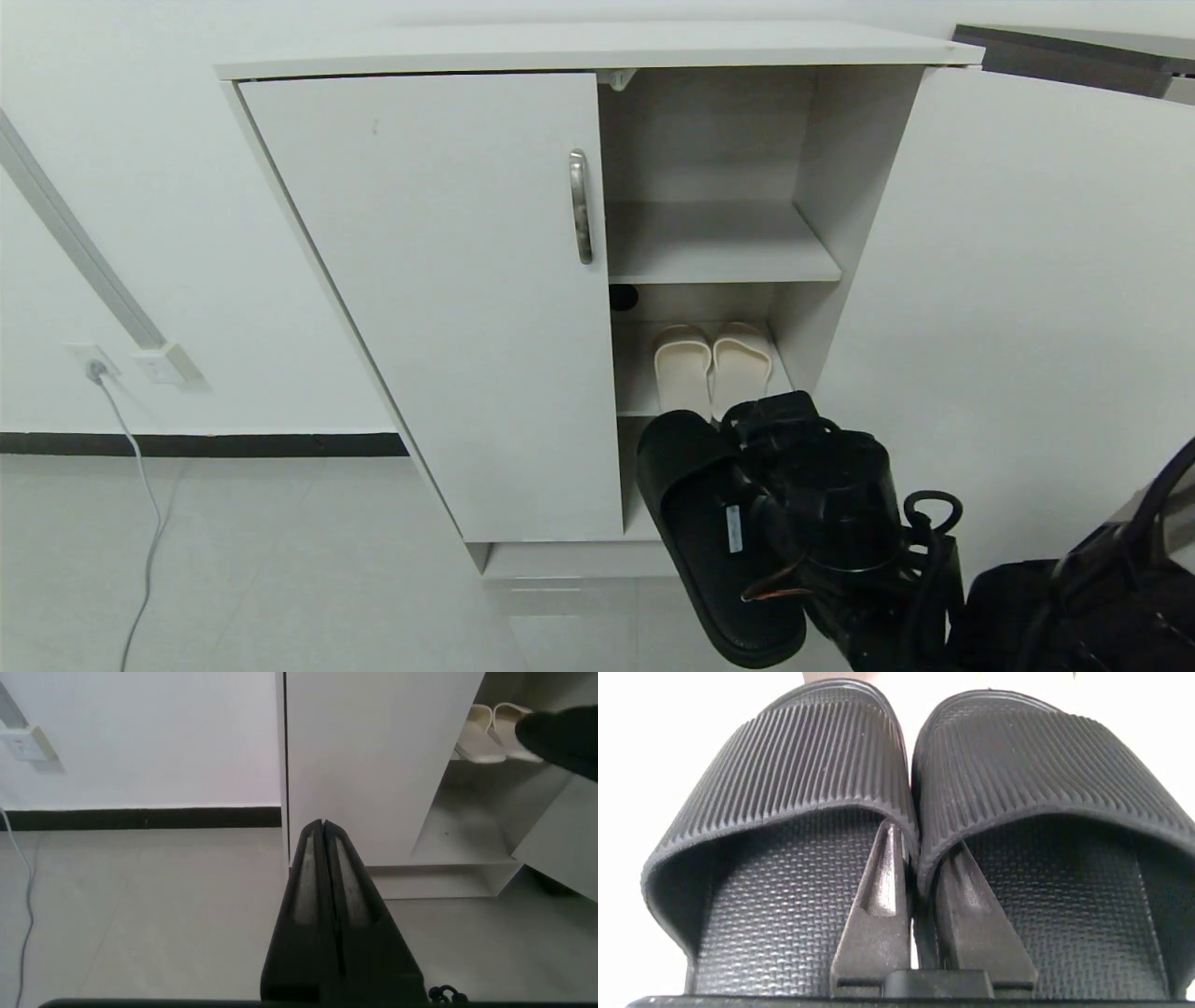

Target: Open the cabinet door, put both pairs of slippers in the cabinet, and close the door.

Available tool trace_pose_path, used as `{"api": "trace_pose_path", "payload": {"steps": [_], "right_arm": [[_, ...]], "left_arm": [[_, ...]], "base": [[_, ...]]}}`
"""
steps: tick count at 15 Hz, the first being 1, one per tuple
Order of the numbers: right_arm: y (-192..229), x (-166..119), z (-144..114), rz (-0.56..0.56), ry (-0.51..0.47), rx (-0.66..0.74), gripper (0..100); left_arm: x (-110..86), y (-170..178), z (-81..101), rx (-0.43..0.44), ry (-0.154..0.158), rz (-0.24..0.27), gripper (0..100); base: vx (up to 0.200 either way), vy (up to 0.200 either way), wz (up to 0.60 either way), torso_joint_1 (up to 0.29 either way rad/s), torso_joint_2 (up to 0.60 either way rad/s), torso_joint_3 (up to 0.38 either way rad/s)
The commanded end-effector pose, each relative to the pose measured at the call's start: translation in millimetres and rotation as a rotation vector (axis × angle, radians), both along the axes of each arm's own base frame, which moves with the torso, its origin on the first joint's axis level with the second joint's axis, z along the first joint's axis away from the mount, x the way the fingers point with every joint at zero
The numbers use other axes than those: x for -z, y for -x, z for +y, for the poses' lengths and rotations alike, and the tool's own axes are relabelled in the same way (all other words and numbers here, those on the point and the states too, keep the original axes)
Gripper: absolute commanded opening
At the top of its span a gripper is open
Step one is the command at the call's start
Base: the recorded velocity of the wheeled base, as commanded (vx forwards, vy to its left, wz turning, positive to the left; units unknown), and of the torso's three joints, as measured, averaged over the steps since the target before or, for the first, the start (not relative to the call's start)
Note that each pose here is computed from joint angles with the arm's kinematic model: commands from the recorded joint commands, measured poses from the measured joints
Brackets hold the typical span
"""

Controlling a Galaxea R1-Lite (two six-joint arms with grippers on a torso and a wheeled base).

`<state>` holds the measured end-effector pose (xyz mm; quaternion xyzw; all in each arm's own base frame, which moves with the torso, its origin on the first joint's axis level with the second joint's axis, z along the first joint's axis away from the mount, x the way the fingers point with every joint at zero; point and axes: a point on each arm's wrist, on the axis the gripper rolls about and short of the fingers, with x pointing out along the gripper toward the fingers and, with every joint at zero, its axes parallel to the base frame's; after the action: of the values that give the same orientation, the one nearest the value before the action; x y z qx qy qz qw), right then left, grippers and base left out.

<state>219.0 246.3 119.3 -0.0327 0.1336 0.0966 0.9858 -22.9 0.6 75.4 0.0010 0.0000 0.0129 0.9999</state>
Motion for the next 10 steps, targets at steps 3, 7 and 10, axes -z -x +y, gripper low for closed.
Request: {"api": "trace_pose_path", "payload": {"steps": [3,7,10], "right_arm": [[-4.0,-40.1,5.1,0.029,-0.028,0.08,0],[-3.1,-89.3,7.9,0.05,-0.082,0.131,0],[-3.9,-104.5,13.2,0.009,-0.101,0.145,0]], "left_arm": [[0.1,-0.1,0.0,0.0,0.0,0.002,0],[0.1,-0.1,0.0,0.0,0.0,0.002,0],[0.1,-0.1,0.0,0.001,-0.003,0.002,0]], "base": [[0.0,0.0,0.0,0.0,0.0,0.0],[0.0,0.0,0.0,0.0,0.0,0.0],[0.0,0.0,0.0,0.0,0.0,0.0]]}}
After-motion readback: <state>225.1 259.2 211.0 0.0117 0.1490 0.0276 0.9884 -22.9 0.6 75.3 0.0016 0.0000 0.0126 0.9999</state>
